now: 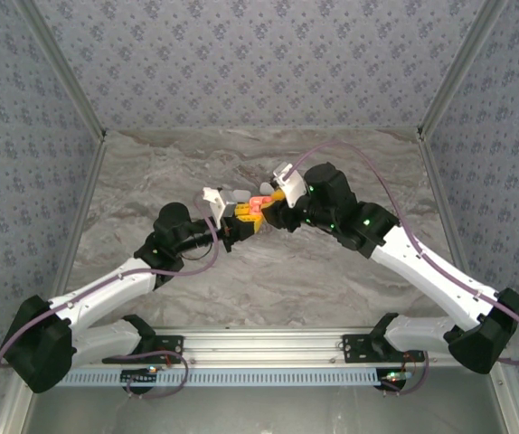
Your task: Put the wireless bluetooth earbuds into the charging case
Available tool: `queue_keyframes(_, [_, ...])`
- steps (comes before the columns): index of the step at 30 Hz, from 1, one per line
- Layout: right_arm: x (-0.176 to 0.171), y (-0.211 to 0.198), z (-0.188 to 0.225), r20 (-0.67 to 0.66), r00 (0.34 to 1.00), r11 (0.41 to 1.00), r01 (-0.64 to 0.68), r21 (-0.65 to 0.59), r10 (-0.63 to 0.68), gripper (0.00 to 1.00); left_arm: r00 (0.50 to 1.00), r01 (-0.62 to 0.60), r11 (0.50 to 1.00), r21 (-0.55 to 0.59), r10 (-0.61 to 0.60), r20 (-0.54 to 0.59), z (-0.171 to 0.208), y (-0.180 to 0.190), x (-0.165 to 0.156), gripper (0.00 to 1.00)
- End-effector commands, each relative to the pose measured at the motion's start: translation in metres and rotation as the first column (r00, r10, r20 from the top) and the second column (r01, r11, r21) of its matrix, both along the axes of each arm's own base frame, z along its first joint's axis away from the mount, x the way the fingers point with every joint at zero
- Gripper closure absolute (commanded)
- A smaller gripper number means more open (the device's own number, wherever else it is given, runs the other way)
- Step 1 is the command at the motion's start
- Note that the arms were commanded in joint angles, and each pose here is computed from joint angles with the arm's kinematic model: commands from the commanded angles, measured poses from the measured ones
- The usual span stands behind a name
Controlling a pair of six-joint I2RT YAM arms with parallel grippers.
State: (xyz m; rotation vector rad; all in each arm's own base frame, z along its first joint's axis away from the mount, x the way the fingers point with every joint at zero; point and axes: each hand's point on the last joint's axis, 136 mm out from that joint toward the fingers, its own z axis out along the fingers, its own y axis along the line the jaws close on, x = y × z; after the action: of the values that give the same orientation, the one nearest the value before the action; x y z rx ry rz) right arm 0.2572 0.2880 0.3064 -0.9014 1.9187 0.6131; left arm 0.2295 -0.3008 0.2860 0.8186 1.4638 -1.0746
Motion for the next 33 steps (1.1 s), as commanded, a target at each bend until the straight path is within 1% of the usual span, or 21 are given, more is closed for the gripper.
queue_keyframes(1, [-0.013,0.001,0.021,-0.058,0.997,0.995,-0.041,0.086,0.046,0.48,0.998,0.002,0.997,-0.073,0.003,0.067,0.03,0.0,-0.002,1.0])
queue_keyframes(6, [-0.007,-0.02,0.048,-0.086,0.995,0.971,-0.024,0.24,0.046,0.34,0.997,0.006,0.996,-0.091,0.001,0.073,0.032,0.001,-0.004,1.0])
queue_keyframes(9, [-0.004,-0.03,0.055,-0.117,0.991,0.948,-0.023,0.318,0.064,0.24,0.996,0.013,0.994,-0.104,-0.004,0.085,0.035,0.001,-0.005,1.0])
queue_keyframes(10, [-0.002,-0.032,0.04,-0.162,0.984,0.946,-0.018,0.325,0.074,0.21,0.996,0.017,0.994,-0.109,-0.008,0.088,0.037,0.002,-0.006,1.0])
queue_keyframes(13, [-0.004,-0.028,0.036,-0.219,0.963,0.917,-0.057,0.396,0.154,0.14,0.994,0.037,0.992,-0.119,-0.025,0.102,0.042,0.0,-0.01,1.0])
queue_keyframes(16, [-0.01,-0.015,0.035,-0.253,0.936,0.89,-0.114,0.441,0.245,0.1,0.993,0.053,0.991,-0.125,-0.039,0.112,0.046,0.0,-0.012,1.0])
queue_keyframes(19, [-0.012,-0.005,0.031,-0.276,0.917,0.88,-0.14,0.454,0.289,0.06,0.992,0.062,0.99,-0.128,-0.047,0.116,0.048,-0.001,-0.013,1.0])
queue_keyframes(21, [-0.014,0.003,0.03,-0.283,0.905,0.876,-0.164,0.454,0.316,0.0,0.992,0.063,0.99,-0.127,-0.049,0.114,0.048,-0.002,-0.013,1.0])
queue_keyframes(27, [-0.026,0.015,0.045,-0.245,0.889,0.847,-0.238,0.476,0.388,0.0,0.994,0.049,0.993,-0.111,-0.038,0.1,0.043,-0.002,-0.01,1.0])
queue_keyframes(33, [-0.041,0.01,0.057,-0.183,0.895,0.836,-0.286,0.469,0.408,0.0,0.996,0.031,0.996,-0.082,-0.024,0.083,0.036,-0.003,-0.005,1.0])
